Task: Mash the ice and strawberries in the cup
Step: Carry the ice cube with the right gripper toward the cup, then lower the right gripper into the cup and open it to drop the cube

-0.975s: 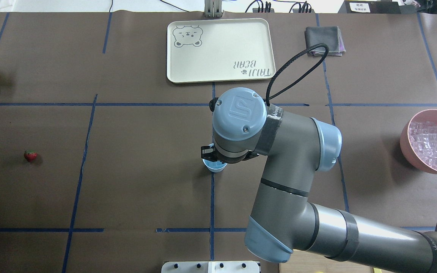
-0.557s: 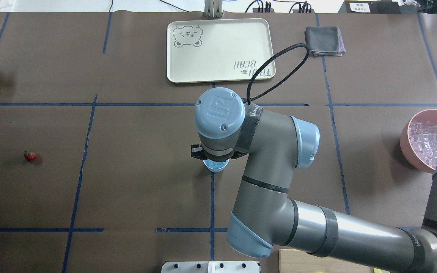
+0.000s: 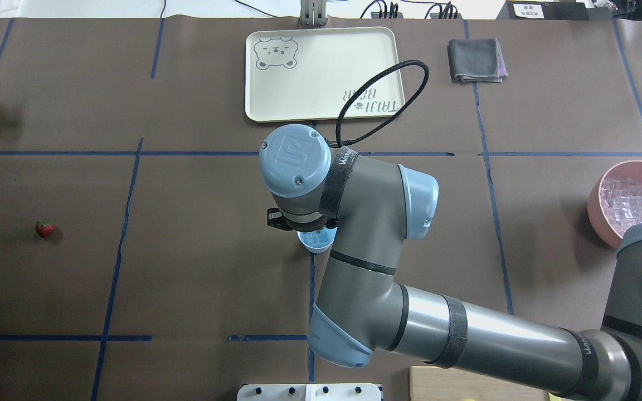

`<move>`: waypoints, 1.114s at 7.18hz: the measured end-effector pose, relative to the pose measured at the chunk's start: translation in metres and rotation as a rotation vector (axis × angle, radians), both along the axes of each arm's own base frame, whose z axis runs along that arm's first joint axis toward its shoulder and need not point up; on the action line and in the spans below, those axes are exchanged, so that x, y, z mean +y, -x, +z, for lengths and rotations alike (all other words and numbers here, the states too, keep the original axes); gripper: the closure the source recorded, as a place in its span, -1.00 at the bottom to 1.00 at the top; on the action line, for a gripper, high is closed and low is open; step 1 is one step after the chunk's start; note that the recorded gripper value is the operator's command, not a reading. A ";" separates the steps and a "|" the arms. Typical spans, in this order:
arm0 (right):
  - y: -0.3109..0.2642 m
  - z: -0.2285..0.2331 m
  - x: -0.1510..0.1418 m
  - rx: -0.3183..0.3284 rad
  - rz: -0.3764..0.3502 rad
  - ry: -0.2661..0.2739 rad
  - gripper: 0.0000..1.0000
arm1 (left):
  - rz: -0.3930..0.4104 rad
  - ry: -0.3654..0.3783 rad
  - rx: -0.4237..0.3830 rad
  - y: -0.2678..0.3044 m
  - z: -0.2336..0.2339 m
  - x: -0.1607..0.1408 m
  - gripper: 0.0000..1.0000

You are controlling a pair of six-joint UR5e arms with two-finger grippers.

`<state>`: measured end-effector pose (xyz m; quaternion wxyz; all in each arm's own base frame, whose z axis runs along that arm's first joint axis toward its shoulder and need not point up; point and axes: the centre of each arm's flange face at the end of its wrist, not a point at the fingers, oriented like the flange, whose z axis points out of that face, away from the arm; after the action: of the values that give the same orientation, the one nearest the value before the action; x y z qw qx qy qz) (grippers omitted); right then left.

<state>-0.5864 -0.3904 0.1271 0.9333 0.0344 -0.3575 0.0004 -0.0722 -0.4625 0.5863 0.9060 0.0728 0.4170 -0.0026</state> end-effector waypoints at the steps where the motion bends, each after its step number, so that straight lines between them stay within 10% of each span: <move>1: 0.000 0.001 0.000 0.001 -0.001 0.001 0.29 | 0.000 0.000 0.000 0.000 0.000 0.000 -1.00; 6: 0.001 0.008 0.000 0.012 -0.005 0.010 -0.35 | -0.001 0.000 0.000 0.000 0.000 0.000 -1.00; 8: 0.001 0.008 0.000 0.013 -0.004 0.011 -0.98 | -0.001 0.000 0.000 0.000 0.000 0.000 -1.00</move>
<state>-0.5873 -0.3902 0.1350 0.9357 0.0284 -0.3517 0.0002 -0.0722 -0.4629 0.5858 0.9060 0.0730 0.4170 -0.0031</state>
